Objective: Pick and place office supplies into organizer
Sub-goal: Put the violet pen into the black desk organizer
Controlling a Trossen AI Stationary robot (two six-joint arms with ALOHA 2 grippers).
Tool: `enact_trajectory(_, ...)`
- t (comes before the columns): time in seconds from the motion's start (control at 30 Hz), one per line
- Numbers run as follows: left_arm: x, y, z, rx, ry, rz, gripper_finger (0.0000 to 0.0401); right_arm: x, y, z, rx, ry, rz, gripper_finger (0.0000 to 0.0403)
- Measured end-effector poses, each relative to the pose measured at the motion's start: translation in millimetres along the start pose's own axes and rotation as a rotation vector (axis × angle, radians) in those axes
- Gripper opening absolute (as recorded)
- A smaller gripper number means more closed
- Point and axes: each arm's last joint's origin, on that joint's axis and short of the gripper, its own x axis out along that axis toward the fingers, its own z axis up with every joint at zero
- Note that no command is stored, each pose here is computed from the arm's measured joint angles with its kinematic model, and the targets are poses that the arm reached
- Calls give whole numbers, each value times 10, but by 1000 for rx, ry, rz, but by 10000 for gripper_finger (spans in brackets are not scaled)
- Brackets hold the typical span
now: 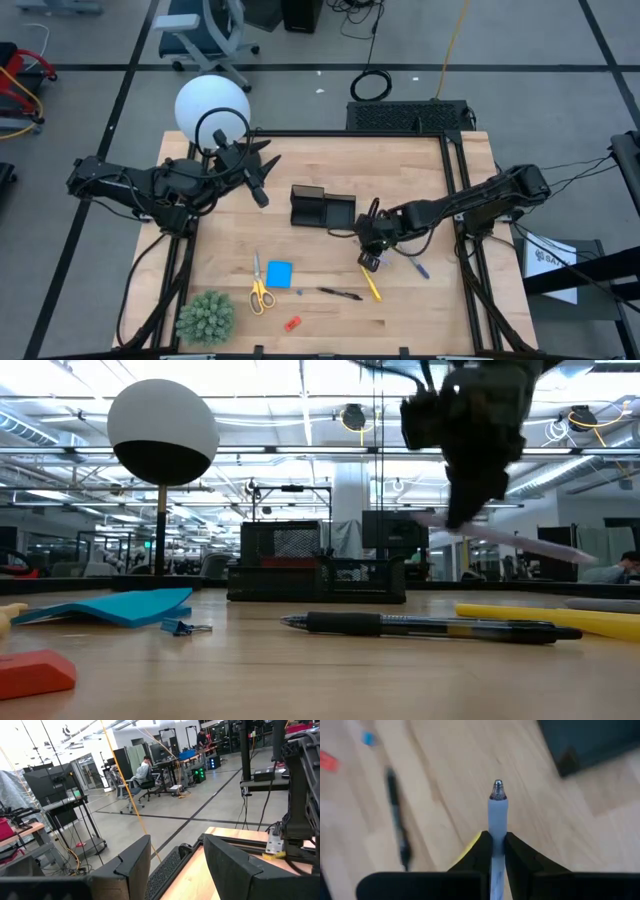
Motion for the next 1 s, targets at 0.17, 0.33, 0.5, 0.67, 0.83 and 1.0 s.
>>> enact_trajectory(0.17, 0, 0, 0, 0, 0, 0, 191, -158, 28, 97, -73, -153, 22, 24)
enact_trajectory(0.33, 0, -1, 0, 0, 0, 0, 191, -286, 22, 244, -148, -314, 41, 24)
enact_trajectory(0.5, 0, 0, 0, 0, 0, 0, 191, -389, 15, 396, -249, -466, 52, 24)
enact_trajectory(0.67, 1, -2, 5, -52, -5, -8, 191, -459, -20, 553, -321, -596, 59, 24)
enact_trajectory(0.83, -1, -29, -15, -67, 0, -88, 191, -489, -86, 641, -355, -648, 37, 24)
enact_trajectory(1.0, -15, -93, -106, 58, 47, -268, 191, -550, -105, 677, -383, -690, 35, 24)
